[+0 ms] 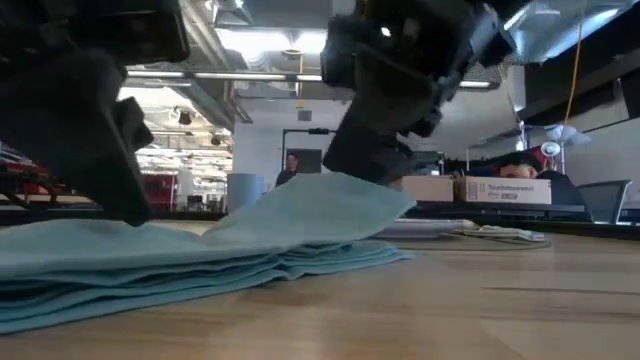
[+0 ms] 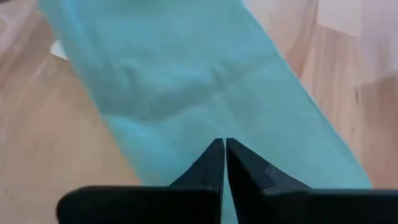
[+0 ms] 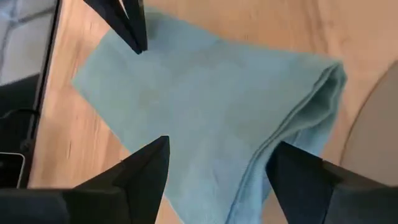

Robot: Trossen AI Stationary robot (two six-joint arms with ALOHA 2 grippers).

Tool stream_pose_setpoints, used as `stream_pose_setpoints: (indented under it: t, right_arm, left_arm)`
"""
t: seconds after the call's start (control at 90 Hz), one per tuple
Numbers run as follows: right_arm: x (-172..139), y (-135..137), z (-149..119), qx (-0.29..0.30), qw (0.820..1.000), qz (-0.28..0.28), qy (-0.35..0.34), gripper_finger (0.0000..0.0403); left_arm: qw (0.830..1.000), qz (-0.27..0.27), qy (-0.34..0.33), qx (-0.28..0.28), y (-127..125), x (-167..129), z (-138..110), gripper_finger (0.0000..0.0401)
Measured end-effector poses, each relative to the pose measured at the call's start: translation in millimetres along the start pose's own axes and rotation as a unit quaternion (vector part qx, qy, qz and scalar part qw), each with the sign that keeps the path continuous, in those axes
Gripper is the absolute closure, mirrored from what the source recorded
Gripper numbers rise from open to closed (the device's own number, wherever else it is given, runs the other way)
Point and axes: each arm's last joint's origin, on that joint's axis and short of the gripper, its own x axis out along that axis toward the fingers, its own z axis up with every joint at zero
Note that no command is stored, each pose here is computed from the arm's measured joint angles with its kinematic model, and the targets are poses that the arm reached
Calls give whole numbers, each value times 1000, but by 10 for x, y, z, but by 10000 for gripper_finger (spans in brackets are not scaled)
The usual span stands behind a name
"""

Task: Set table place
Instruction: Move the blue napkin to the top left of the table

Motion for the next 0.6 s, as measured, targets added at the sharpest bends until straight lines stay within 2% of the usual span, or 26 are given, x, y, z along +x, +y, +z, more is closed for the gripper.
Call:
stream_pose_setpoints:
  t: [0.289, 0.422, 0.489, 0.6]
  right_arm:
    - [-162, 97, 221, -31, 997, -68, 30, 162]
    - [-166, 99, 222, -31, 997, -67, 33, 162]
    - [-148, 107, 222, -31, 998, -49, 32, 164]
    - [-87, 83, 174, -30, 998, -43, 38, 191]
  left_arm:
    - [1000, -5, 2, -2, -34, -23, -36, 401]
    - [1000, -9, 3, -1, -66, -44, -69, 401]
    - [1000, -9, 1, 0, -78, -53, -79, 401]
    - [1000, -3, -9, 2, -73, -52, -66, 401]
